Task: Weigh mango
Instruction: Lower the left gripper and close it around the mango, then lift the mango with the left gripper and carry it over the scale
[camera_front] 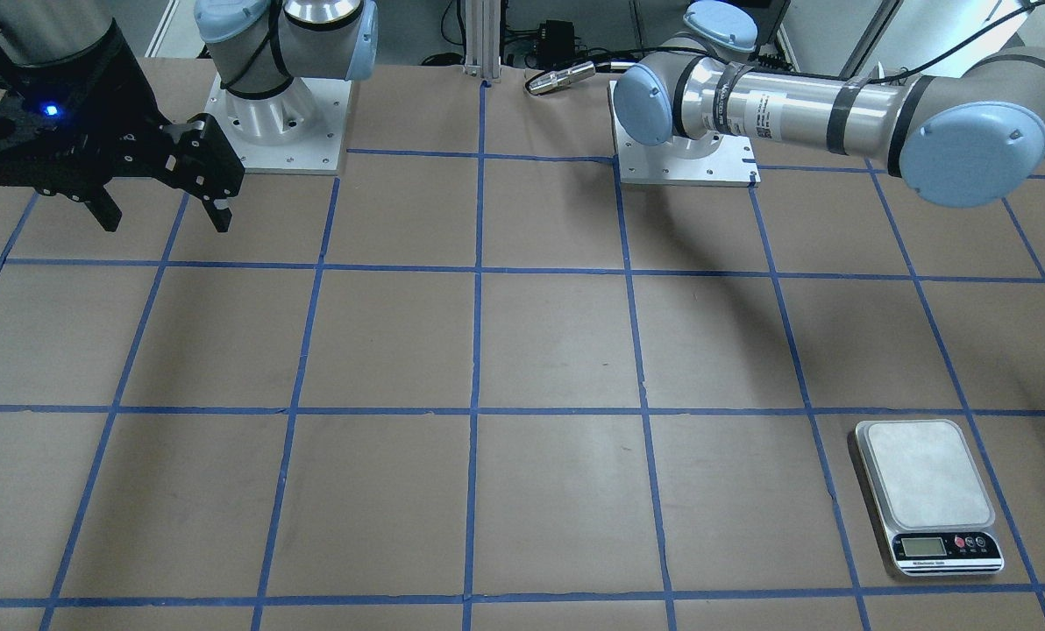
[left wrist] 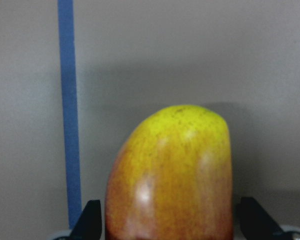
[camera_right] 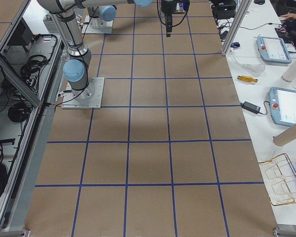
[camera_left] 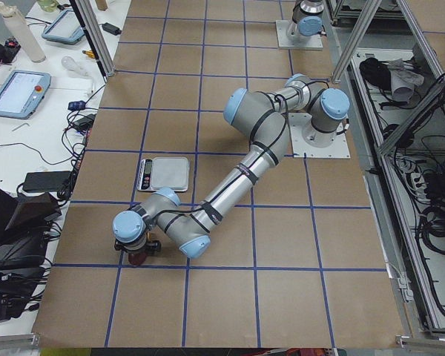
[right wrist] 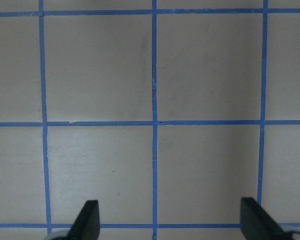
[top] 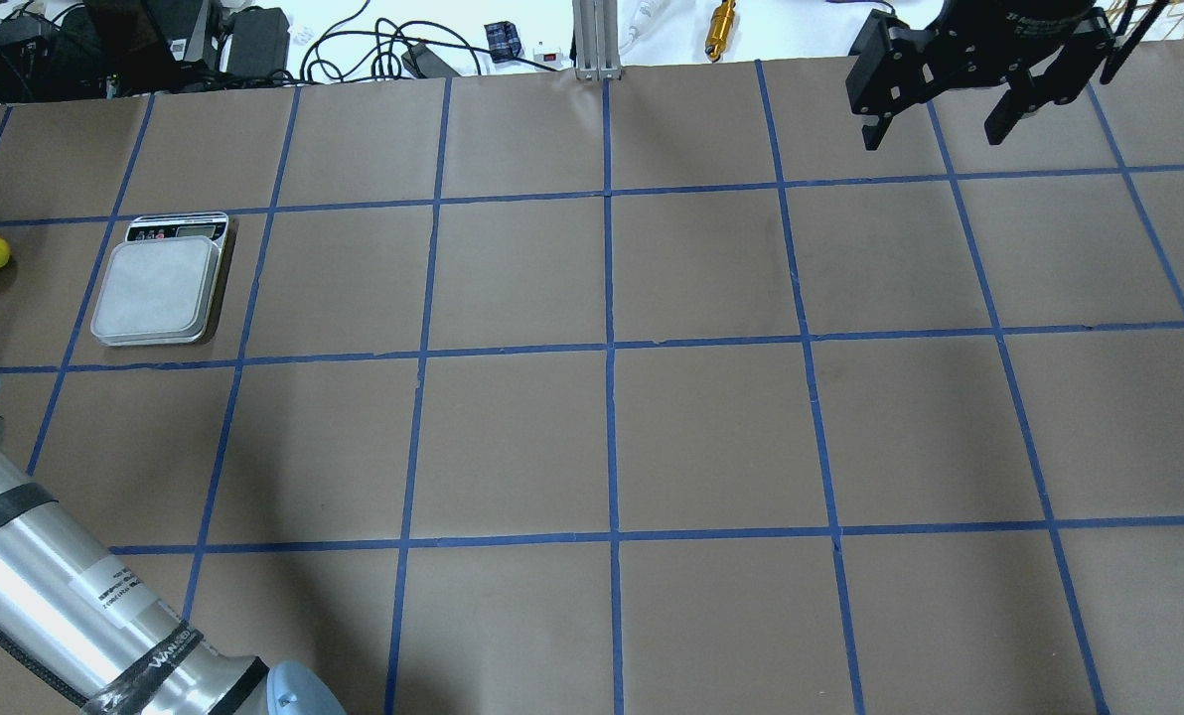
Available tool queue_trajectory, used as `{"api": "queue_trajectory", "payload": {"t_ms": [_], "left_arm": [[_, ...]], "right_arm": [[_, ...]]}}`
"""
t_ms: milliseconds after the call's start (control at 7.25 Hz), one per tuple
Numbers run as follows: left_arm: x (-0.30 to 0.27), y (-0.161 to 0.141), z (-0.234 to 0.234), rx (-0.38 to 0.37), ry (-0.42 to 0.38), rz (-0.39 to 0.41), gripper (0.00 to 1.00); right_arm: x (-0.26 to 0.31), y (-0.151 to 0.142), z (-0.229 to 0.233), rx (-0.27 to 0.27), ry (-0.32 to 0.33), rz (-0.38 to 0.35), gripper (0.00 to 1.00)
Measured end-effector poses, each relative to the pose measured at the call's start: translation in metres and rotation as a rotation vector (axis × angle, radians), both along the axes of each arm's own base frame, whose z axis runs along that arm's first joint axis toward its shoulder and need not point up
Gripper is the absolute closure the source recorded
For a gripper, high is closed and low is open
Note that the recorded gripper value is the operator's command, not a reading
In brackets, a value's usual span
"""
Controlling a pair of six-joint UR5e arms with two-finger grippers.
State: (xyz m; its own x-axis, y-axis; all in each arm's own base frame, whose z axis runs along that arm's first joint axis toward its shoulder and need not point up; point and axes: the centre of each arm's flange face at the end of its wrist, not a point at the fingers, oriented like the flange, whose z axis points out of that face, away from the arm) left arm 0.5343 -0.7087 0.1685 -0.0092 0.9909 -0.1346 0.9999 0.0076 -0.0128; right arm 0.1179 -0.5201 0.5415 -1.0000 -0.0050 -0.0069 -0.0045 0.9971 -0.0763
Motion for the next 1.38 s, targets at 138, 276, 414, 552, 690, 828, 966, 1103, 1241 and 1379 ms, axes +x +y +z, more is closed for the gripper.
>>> {"api": "queue_trajectory", "payload": {"t_ms": [138,276,414,552,690,828,966,1103,1241,1379], "left_arm": [[0.0,0.0,0.002,-0.002,-0.002,-0.006,1.0],[0.0,0.001,0.008,-0.004,-0.007,-0.012,1.0],[-0.002,0.003,0.018,-0.006,-0.011,-0.015,1.0],[-0.007,0.006,0.032,-0.003,-0.012,-0.02,1.0],[-0.019,0.012,0.049,0.004,-0.01,-0.027,1.0],[-0.036,0.021,0.065,0.016,-0.003,-0.034,1.0],[-0.057,0.034,0.077,0.031,0.014,-0.037,1.0],[-0.081,0.048,0.087,0.046,0.033,-0.031,1.0],[-0.111,0.055,0.097,0.052,0.041,-0.031,1.0],[-0.148,0.055,0.106,0.051,0.04,-0.032,1.0]], "right_arm": [[0.0,0.0,0.0,0.0,0.0,0.0,0.0],[0.0,0.0,0.0,0.0,0.0,0.0,0.0],[0.0,0.0,0.0,-0.001,0.0,0.0,0.0],[0.0,0.0,0.0,-0.001,0.0,0.0,0.0],[0.0,0.0,0.0,-0.001,0.0,0.0,0.0],[0.0,0.0,0.0,-0.001,0.0,-0.001,0.0],[0.0,0.0,0.0,0.0,0.0,0.0,0.0],[0.0,0.0,0.0,-0.001,0.0,0.0,0.0],[0.0,0.0,0.0,-0.001,0.0,0.0,0.0],[0.0,0.0,0.0,0.0,0.0,0.0,0.0]]}}
